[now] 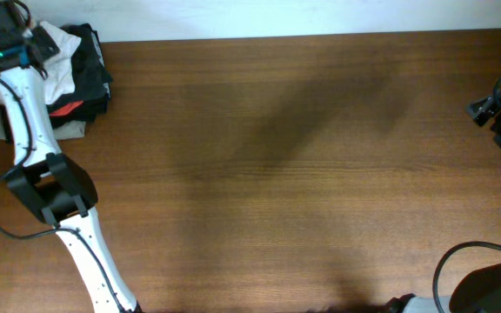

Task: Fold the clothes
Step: 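Lower the white shirt onto the stack and open the left gripper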

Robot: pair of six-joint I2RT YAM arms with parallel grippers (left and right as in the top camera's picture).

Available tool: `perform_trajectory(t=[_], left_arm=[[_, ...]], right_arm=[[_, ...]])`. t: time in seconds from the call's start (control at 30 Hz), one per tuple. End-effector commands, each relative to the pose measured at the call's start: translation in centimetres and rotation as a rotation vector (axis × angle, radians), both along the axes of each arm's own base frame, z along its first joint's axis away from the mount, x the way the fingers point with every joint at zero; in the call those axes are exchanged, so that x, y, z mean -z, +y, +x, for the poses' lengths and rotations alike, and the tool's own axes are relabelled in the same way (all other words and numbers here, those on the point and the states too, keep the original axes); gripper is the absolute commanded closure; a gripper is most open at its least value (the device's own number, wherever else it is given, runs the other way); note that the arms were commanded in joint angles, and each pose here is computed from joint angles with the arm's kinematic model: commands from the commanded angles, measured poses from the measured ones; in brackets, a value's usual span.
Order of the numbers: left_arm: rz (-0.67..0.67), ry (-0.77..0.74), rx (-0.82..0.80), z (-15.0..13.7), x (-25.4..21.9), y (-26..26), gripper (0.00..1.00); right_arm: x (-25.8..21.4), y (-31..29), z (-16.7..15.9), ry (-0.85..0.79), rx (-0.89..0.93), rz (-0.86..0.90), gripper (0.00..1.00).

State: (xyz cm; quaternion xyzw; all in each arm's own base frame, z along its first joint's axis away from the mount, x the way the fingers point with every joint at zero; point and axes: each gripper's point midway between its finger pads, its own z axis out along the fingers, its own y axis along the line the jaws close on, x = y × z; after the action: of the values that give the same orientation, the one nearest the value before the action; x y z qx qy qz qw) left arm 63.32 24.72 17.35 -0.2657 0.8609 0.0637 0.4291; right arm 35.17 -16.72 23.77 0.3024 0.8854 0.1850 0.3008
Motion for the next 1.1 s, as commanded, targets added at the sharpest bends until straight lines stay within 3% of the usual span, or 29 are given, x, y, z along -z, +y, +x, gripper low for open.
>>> perform_trajectory(t=[0.0,0.23,0.4,0.5,0.63,0.87,1.07], left_arm=[[0.045,-0.055,-0.074,-2.5,-5.4,3.1,0.99],[0.049,0.066,-0.185,-4.3,1.0,7.8,1.0],[0.007,0.174,-0.189,-4.6,7.8,8.2,1.0],[-0.006,0.206,-0.186,-4.9,9.3,8.0,1.0],[0.012,0.163,-0.182,-4.5,6.5,7.7,1.0],[0.088,-0.044,-0.14,-3.3,-5.7,4.6,1.0],[0.077,-0.019,-0.078,-1.0,-3.2,1.1,1.0]], right_arm=[[-0.3,-0.2,0.1,-0.006,-0.002,-0.015,0.01],[-0.3,-0.2,0.1,-0.006,-0.002,-0.015,0.01],[-0.3,-0.2,0.1,-0.007,-0.002,-0.015,0.01],[-0.3,-0.2,0.1,-0.007,-0.002,-0.015,0.01],[-0.3,-0.2,0.1,-0.007,-0.002,-0.015,0.01],[-0.3,-0.2,0.1,-0.006,-0.002,-0.015,0.01],[-0.3,-0.2,0.1,-0.007,-0.002,-0.015,0.01]])
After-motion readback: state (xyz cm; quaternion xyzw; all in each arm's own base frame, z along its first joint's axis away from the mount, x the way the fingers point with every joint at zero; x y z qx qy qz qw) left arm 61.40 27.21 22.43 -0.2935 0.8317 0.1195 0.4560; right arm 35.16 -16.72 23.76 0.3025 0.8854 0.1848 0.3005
